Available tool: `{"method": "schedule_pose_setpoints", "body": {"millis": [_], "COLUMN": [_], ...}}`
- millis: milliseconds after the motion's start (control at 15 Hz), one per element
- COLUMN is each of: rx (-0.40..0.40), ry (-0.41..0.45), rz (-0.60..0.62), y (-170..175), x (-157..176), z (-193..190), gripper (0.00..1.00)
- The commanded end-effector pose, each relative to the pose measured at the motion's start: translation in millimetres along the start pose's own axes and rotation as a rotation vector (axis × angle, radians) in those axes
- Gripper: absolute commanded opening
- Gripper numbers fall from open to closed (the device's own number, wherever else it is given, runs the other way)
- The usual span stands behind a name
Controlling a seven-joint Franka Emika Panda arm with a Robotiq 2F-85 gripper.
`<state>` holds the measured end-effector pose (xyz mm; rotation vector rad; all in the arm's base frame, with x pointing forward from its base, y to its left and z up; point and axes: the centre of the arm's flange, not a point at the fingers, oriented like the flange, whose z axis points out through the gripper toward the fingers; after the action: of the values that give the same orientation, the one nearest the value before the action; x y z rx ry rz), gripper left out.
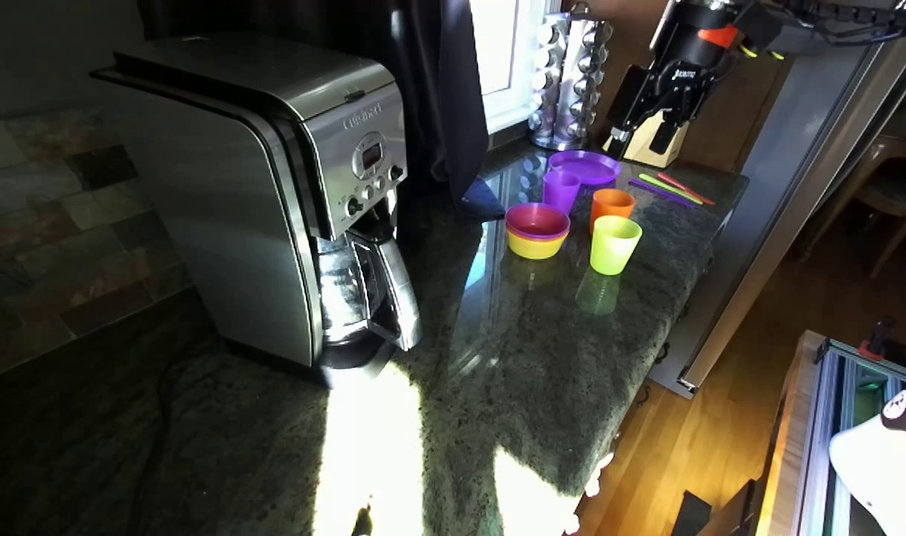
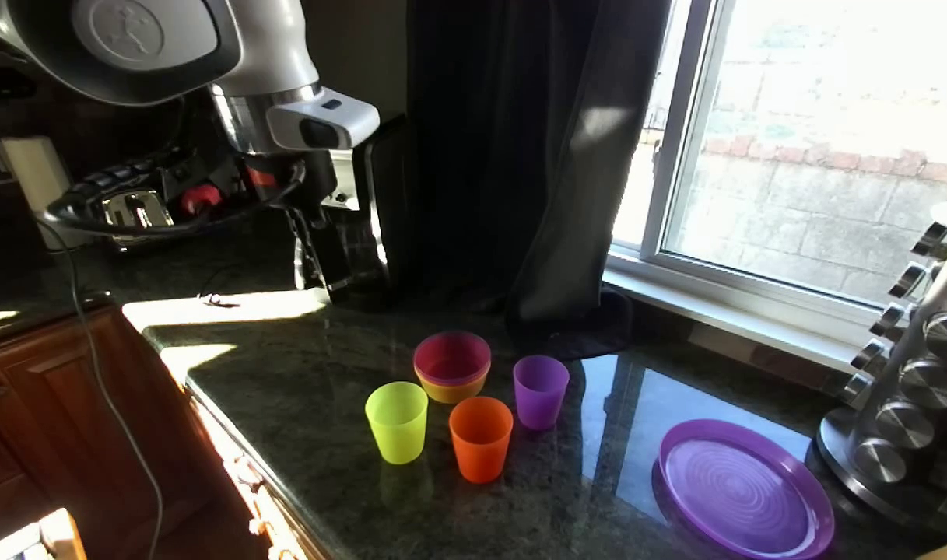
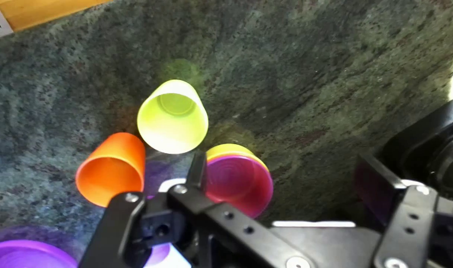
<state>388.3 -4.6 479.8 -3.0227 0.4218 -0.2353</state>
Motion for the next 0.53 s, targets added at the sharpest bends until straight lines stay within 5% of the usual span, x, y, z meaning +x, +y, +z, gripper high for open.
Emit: {"method": "schedule_pose_setpoints", "body": {"millis": [0,467], "rx": [-0.005,0.020], "ry": [-0.067,-0.229], "rz": [0.126,0.385], "y": [42.9,112.0], "x": [8.8,17.2], "z": [11.4,53.5], "gripper": [1.00,1.00]}}
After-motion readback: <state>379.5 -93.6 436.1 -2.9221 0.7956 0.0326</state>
